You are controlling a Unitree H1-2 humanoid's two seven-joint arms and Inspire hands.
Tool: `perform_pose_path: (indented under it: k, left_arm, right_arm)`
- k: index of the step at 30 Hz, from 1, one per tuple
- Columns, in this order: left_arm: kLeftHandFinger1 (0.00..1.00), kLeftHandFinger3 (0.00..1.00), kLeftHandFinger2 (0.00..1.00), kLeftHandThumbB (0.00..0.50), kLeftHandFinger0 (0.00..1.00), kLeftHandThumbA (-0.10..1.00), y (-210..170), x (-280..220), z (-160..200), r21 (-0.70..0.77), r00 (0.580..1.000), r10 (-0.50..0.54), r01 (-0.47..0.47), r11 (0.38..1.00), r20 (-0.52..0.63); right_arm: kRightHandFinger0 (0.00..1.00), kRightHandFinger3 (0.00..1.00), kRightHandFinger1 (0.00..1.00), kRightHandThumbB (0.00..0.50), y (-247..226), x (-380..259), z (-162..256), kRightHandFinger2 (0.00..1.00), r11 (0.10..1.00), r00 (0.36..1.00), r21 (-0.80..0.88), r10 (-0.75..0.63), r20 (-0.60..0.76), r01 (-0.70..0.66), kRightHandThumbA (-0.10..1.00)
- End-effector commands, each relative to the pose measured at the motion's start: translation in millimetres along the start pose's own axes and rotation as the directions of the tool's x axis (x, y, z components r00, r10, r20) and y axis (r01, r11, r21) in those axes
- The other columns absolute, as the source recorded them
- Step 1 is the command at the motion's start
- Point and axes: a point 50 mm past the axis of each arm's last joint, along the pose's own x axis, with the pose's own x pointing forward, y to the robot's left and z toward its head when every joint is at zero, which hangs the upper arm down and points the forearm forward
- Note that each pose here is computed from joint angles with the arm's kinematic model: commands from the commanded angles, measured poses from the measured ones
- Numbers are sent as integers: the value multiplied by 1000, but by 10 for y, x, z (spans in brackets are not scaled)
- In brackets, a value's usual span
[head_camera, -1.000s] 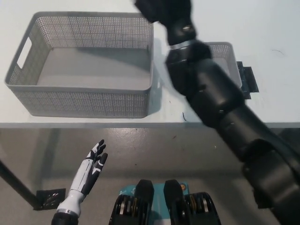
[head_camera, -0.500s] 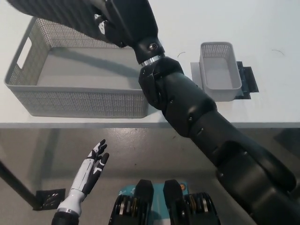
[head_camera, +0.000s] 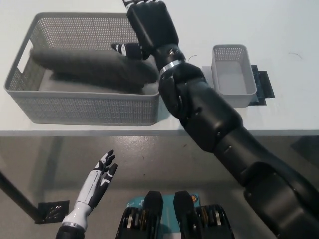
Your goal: Usethe right hand to pick up a oven gloves on top of a leveled container and place it into another larger container on the left side
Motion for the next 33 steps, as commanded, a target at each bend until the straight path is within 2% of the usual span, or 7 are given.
perform_pose_path:
  k: [1,3,5,10,19,23,33]
  left_arm:
    - [1000,1000,1000,480,1000,1000,136,148,143,30,997,0,-2,1000,77]
    - [1000,1000,1000,475,1000,1000,130,150,147,23,997,-5,3,1000,78]
    - [1000,1000,1000,482,1000,1000,130,155,138,21,997,-3,1,1000,74]
    - [1000,1000,1000,481,1000,1000,151,158,144,36,998,-6,4,999,68]
    - [1000,1000,1000,463,1000,1000,131,149,128,43,998,-9,6,999,62]
    - [1000,1000,1000,458,1000,1000,121,153,133,32,998,-14,12,999,58]
    - [1000,1000,1000,453,1000,1000,93,145,111,42,999,-27,25,999,46]
  right_arm:
    - [1000,1000,1000,472,-1413,409,388,1000,849,974,502,62,218,-166,1000]
    - [1000,1000,1000,485,-1720,393,423,1000,803,967,591,-81,242,-81,1000]
    - [1000,1000,1000,408,-2105,310,476,1000,685,934,728,-268,238,11,1000]
    - [1000,1000,1000,377,-3012,53,411,1000,531,797,826,-574,187,188,1000]
    - [1000,1000,1000,368,-4004,-621,77,1000,468,574,791,-798,185,395,1000]
    - [1000,1000,1000,309,-4148,-1070,-54,1000,491,507,745,-828,238,452,1000]
    - [1000,1000,1000,368,-3489,-2186,3,1000,534,475,684,-827,300,497,1000]
